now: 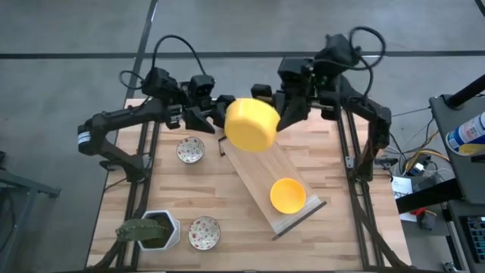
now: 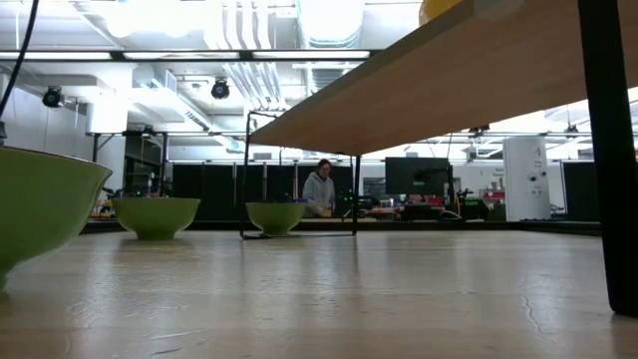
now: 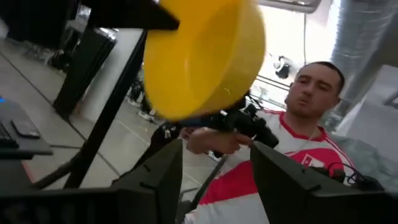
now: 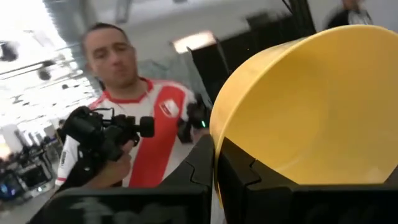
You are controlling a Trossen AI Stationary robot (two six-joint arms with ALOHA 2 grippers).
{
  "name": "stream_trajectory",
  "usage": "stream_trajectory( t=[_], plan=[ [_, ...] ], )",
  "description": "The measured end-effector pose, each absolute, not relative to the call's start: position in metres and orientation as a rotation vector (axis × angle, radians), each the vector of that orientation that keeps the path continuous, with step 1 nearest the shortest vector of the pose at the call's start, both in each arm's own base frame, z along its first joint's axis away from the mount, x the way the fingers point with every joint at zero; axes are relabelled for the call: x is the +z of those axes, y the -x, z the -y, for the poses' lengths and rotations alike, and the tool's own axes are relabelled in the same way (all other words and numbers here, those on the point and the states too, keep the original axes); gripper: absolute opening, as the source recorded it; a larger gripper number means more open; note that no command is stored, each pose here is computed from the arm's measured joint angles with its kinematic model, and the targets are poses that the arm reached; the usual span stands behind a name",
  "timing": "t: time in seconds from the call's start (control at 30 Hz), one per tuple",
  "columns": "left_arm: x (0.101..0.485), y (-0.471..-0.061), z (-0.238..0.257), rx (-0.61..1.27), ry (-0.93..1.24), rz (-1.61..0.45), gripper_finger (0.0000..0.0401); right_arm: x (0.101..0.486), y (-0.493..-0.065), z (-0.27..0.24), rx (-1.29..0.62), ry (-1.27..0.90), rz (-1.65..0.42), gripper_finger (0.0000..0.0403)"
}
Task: Pick & Place Mini bowls
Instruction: Stack the yellow bowl on the yellow bowl on the shelf
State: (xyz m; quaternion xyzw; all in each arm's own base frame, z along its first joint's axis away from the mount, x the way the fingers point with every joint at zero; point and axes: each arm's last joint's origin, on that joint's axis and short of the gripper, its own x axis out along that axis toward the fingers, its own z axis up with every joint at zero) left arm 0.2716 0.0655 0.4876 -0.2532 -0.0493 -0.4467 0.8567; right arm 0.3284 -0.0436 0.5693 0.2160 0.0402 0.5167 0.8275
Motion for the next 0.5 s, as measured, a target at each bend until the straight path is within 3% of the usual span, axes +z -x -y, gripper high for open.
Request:
stream_trajectory(
  t=[0.13,0.5],
  plan=[
    [0.49,-0.269,-0.071,-0.892,0.551,0.144,0.0181,0.549,-0.321,0.039,0.95,-0.533,-0.238,0.0008],
    [0.491,-0.266,-0.073,-0.861,0.57,0.169,0.0181,0.495,-0.282,0.018,0.296,-0.563,-0.758,0.0008]
  ],
)
